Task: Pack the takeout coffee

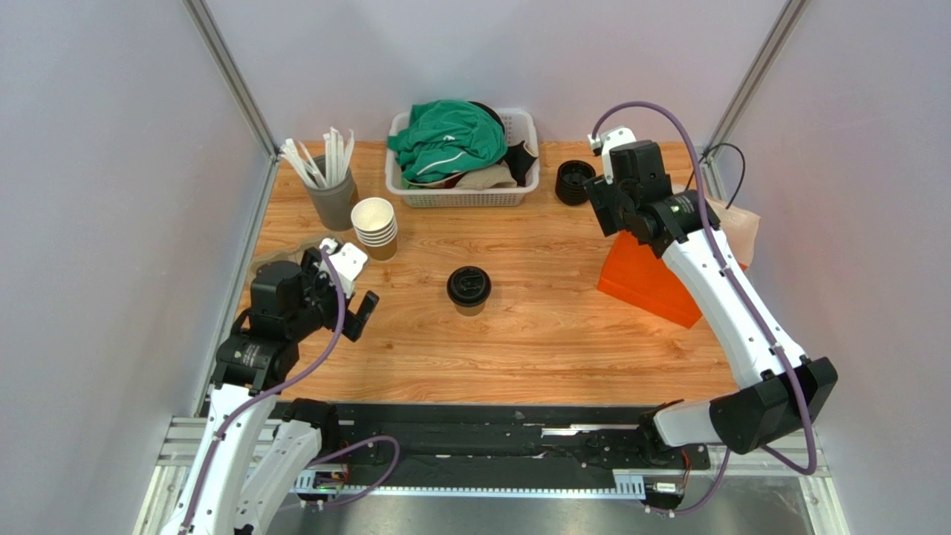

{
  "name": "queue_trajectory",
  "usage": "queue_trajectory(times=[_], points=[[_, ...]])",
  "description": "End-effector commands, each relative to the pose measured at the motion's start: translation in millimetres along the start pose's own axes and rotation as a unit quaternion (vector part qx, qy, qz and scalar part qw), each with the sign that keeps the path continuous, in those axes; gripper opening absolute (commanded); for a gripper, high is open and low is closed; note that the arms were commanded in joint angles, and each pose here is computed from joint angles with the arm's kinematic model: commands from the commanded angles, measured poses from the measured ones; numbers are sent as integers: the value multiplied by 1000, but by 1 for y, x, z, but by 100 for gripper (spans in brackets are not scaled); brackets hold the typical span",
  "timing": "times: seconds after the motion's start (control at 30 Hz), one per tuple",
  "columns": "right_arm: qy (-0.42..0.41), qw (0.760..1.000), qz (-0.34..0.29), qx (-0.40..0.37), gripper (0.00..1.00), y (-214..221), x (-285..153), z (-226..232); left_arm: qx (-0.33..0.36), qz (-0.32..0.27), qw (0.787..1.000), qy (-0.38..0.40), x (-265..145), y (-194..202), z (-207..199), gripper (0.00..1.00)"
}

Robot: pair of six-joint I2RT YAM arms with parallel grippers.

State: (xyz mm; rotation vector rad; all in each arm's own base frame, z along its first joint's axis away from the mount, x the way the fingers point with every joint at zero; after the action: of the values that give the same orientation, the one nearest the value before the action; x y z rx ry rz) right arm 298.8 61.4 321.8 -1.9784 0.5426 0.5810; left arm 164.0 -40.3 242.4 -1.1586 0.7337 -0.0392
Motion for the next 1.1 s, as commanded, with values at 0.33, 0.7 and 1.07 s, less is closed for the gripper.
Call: queue_trajectory(times=[0.33, 0.7, 1.07], points=[[-20, 999, 3, 43, 66, -7, 21, 4, 7, -14, 1000, -6, -1, -3, 2, 99], [-85, 996, 11, 36, 43, -13, 21, 17, 7, -11, 1000, -5, 1, -2, 2, 99], [-156, 987, -3, -44, 33, -5, -12, 35, 6, -10, 1000, -6, 1, -3, 3, 99]])
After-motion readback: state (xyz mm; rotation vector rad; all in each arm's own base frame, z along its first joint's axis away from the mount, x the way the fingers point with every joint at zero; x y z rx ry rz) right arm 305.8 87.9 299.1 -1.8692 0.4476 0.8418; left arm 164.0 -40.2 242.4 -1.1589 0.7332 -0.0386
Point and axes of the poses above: each gripper's point midway between its finger pads, its own x axis out along the fingers, its own z axis along the line the jaws close on, y = z × x, the point moved 7 cm from there along -x, back along the fingers, and after that the axes turned 1 degree about -x, right-handed, at the moved point
